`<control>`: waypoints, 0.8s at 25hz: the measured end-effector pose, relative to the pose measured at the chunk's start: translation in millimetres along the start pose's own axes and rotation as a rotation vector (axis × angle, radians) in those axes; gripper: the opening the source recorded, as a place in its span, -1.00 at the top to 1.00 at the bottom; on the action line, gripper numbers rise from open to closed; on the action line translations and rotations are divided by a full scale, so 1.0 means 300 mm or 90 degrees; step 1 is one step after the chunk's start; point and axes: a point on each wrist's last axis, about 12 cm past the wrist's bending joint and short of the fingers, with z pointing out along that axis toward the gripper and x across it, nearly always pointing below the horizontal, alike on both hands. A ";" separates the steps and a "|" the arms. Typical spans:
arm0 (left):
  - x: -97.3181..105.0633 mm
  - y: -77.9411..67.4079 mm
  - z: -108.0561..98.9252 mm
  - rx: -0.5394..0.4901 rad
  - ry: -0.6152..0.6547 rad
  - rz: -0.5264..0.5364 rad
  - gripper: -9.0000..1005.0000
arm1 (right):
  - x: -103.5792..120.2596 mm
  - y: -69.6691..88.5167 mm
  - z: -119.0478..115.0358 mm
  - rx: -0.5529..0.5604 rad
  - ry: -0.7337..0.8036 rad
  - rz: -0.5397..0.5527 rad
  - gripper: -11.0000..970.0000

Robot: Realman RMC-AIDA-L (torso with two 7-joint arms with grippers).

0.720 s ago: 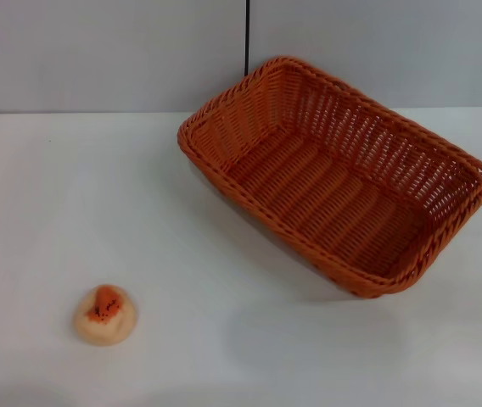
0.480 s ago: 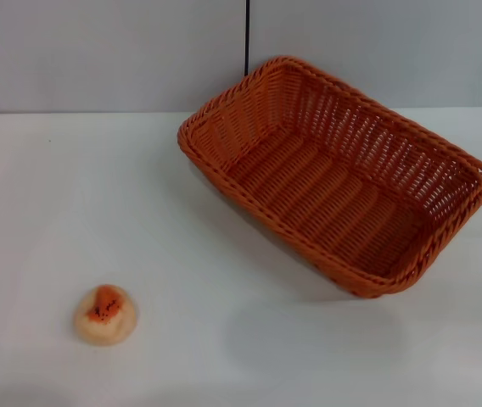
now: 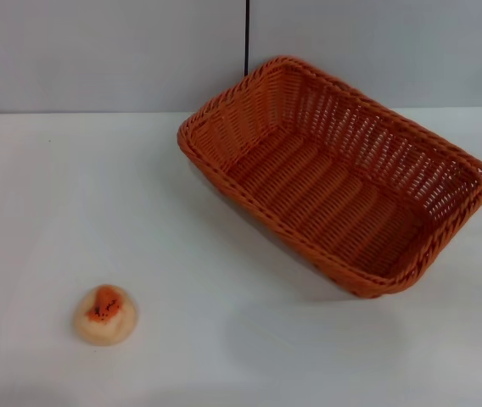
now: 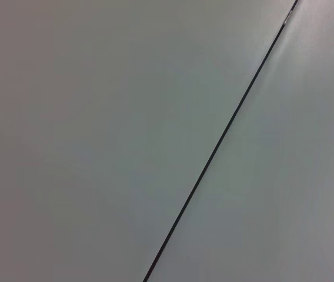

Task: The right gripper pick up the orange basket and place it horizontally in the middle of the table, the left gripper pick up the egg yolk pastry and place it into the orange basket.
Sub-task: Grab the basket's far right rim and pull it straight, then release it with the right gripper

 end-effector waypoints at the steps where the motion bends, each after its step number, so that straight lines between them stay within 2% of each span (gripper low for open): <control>1: 0.000 0.000 -0.001 0.000 0.000 0.000 -0.66 | -0.038 0.013 0.023 -0.044 0.051 0.007 0.18; 2: -0.001 0.000 -0.002 -0.001 0.001 0.000 -0.66 | -0.038 0.013 0.023 -0.044 0.051 0.007 0.18; 5: -0.001 0.001 -0.005 -0.001 0.002 0.000 -0.66 | -0.102 0.046 0.069 -0.120 0.153 0.012 0.18; 6: -0.002 0.001 -0.006 -0.001 0.002 0.000 -0.66 | -0.147 0.079 0.103 -0.171 0.232 0.002 0.18; 7: -0.002 0.001 -0.006 -0.001 0.002 0.000 -0.66 | -0.147 0.079 0.103 -0.171 0.232 0.002 0.18; 10: 0.002 -0.002 -0.007 0.000 0.006 -0.002 -0.66 | -0.222 0.145 0.160 -0.231 0.342 -0.036 0.18; 11: 0.003 -0.003 -0.007 0.001 0.007 -0.003 -0.66 | -0.264 0.187 0.195 -0.244 0.408 -0.065 0.18; 12: 0.004 -0.003 -0.007 0.001 0.008 -0.003 -0.66 | -0.264 0.187 0.195 -0.244 0.408 -0.065 0.18; 16: 0.007 -0.006 -0.011 0.002 0.012 -0.006 -0.66 | -0.339 0.265 0.278 -0.236 0.518 -0.121 0.18; 20: 0.007 -0.007 -0.020 -0.003 0.013 -0.007 -0.66 | -0.356 0.290 0.326 -0.218 0.560 -0.131 0.18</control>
